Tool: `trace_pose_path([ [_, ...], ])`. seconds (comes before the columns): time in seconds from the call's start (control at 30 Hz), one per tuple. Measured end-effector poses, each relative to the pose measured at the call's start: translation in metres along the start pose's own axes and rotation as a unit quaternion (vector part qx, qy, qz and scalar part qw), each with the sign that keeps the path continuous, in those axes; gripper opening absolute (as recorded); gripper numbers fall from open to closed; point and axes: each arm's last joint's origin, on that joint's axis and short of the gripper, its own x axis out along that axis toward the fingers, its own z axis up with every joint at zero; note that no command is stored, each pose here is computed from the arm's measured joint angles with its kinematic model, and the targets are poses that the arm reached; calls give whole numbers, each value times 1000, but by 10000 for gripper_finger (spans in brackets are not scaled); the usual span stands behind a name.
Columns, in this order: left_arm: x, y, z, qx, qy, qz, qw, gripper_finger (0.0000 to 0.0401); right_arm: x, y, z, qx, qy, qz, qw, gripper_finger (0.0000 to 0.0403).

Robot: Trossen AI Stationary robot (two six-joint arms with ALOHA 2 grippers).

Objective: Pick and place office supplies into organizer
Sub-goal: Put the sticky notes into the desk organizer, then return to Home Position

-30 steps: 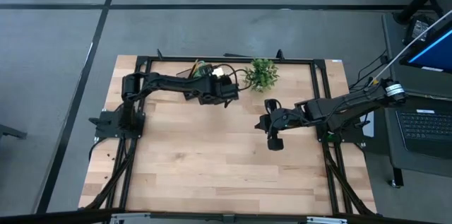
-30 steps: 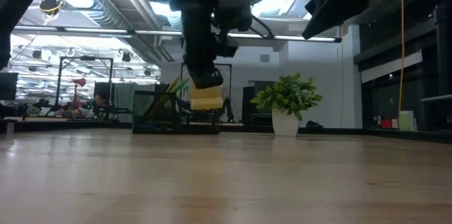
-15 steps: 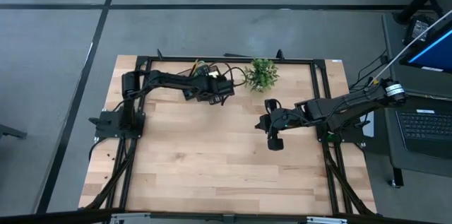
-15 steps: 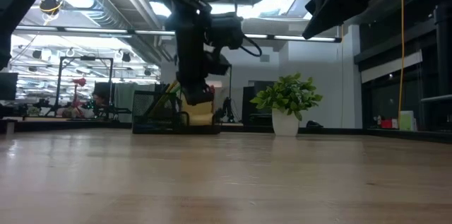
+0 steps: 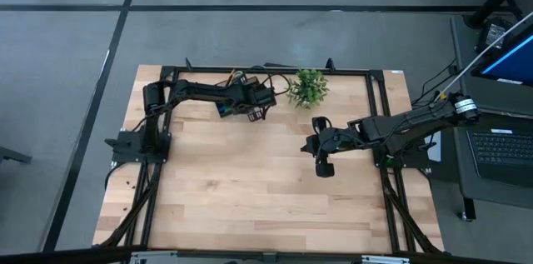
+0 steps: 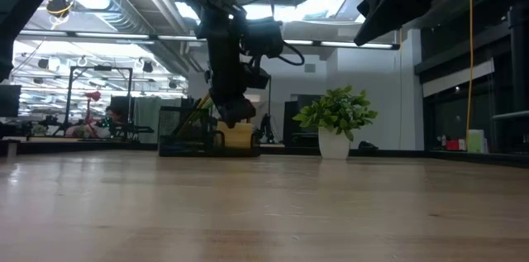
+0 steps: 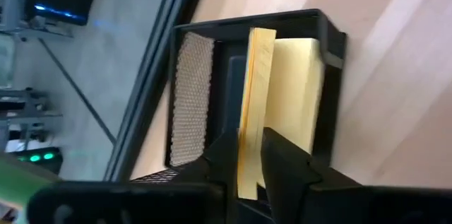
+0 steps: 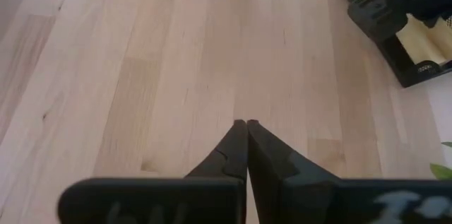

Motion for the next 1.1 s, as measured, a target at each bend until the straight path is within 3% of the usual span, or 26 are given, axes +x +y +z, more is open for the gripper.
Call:
trace_pose_path([
  [0.37, -4, -2, -1, 28, 6, -4, 1000, 93, 0, 0, 0, 0, 0, 0, 1000, 12],
  [0.77, -15, -6, 0, 44, -11, 57, 997, 110, 0, 0, 0, 1, 0, 0, 1000, 12],
  [0.93, -42, -1, 1, 53, -46, 66, 995, 111, 0, 0, 0, 2, -1, 0, 1000, 12],
  [1.1, -90, 4, -2, 35, -109, 50, 992, 100, -1, 0, 0, -15, -1, 0, 1000, 12],
])
